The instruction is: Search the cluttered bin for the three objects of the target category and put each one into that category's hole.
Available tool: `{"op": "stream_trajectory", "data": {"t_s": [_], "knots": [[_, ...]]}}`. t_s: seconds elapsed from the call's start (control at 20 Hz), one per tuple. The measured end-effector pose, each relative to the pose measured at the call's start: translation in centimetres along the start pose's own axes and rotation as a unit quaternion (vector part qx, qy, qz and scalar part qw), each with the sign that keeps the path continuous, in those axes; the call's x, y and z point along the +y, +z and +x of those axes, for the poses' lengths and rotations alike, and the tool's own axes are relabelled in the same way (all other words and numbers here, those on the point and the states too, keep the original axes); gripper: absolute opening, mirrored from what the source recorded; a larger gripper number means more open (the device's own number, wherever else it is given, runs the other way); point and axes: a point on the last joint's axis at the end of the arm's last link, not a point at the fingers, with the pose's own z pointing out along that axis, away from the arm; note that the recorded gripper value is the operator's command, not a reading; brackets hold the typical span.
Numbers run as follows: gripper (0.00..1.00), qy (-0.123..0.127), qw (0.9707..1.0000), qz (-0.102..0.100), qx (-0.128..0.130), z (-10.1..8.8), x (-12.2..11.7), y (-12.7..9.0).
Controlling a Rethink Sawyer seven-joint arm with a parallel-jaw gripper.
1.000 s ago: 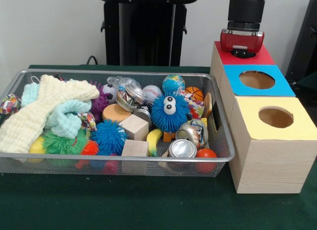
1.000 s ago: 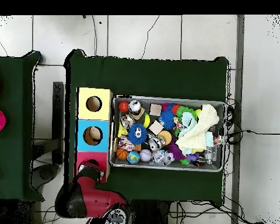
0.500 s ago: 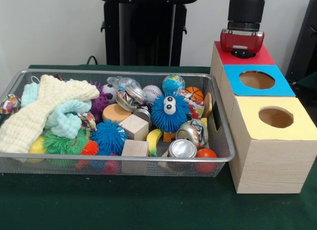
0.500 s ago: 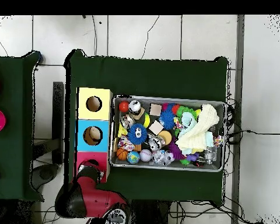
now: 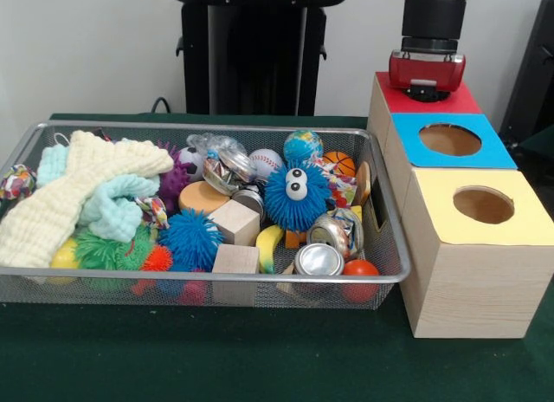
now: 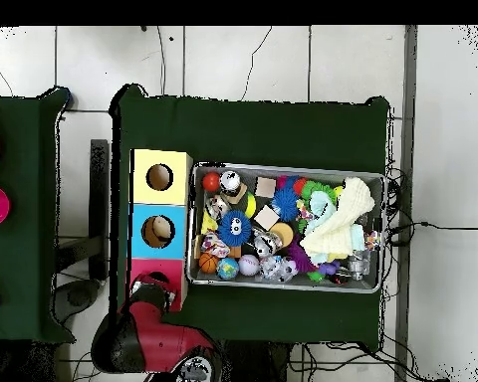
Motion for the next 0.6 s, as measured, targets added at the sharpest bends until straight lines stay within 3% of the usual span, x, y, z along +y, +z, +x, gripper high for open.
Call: {"op": "stream_trajectory", "data": {"t_s": [0.6], "knots": [[0.00,0.001,1.0000,0.002,0.000,0.06,-0.30,-0.28]]}}
